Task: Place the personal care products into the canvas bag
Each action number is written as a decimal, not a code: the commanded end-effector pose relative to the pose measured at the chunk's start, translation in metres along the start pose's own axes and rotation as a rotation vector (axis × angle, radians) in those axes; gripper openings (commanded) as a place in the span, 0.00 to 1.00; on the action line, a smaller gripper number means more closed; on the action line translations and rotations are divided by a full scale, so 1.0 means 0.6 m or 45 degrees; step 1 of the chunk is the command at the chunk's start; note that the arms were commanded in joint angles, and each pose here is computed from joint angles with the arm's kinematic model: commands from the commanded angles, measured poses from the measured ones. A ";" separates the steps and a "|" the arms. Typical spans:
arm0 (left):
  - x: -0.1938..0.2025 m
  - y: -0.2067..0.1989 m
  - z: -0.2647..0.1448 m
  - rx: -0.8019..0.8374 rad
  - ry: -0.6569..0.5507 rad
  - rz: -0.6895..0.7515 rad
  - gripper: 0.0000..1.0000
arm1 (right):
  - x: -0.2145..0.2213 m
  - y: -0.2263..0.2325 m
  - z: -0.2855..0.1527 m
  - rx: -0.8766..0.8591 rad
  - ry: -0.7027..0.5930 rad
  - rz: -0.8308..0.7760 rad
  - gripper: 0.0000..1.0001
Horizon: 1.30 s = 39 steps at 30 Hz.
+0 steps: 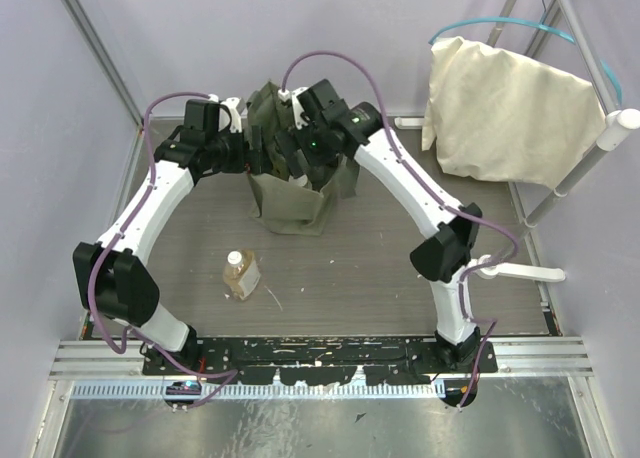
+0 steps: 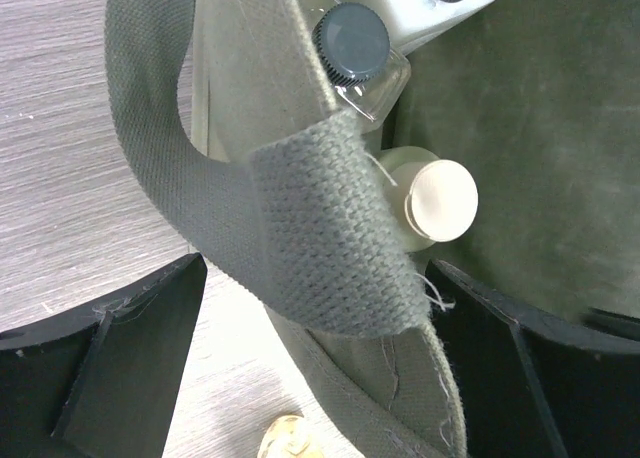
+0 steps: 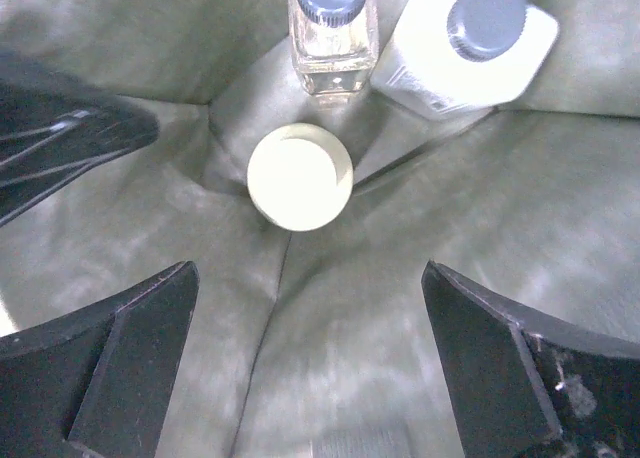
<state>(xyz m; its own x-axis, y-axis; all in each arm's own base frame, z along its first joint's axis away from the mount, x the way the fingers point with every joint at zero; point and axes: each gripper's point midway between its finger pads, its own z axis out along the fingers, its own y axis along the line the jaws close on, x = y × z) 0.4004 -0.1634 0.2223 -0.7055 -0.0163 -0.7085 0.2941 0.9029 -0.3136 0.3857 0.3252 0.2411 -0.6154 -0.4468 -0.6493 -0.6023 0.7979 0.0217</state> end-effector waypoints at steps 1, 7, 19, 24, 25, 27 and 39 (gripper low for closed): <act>0.008 0.017 0.005 -0.048 0.038 0.034 0.98 | -0.054 -0.012 -0.138 0.043 -0.222 0.044 1.00; -0.020 0.004 -0.018 -0.030 -0.036 0.052 0.98 | -0.073 -0.057 -0.190 0.232 -0.399 0.103 1.00; -0.067 -0.021 -0.084 -0.003 -0.210 0.095 0.98 | -0.029 -0.174 -0.153 0.482 -0.364 0.234 1.00; -0.105 -0.069 -0.149 0.128 -0.396 0.142 0.98 | -0.013 -0.218 -0.118 0.531 -0.322 0.245 1.00; -0.112 -0.077 -0.165 0.149 -0.434 0.149 0.98 | -0.009 -0.228 -0.113 0.540 -0.311 0.254 1.00; -0.115 -0.088 -0.190 0.173 -0.471 0.152 0.98 | -0.004 -0.239 -0.104 0.545 -0.295 0.265 1.00; 0.113 -0.068 -0.301 0.087 -0.177 -0.038 0.98 | -0.005 -0.256 -0.106 0.535 -0.293 0.240 1.00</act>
<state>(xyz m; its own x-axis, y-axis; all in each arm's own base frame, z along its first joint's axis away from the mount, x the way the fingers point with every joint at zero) 0.2712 -0.1333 0.3715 -0.3899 -0.1312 -0.9115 0.4221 0.8542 -0.3035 0.4404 0.1778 0.2656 -0.5962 -0.2328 -0.7683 -0.2013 0.9698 -0.1377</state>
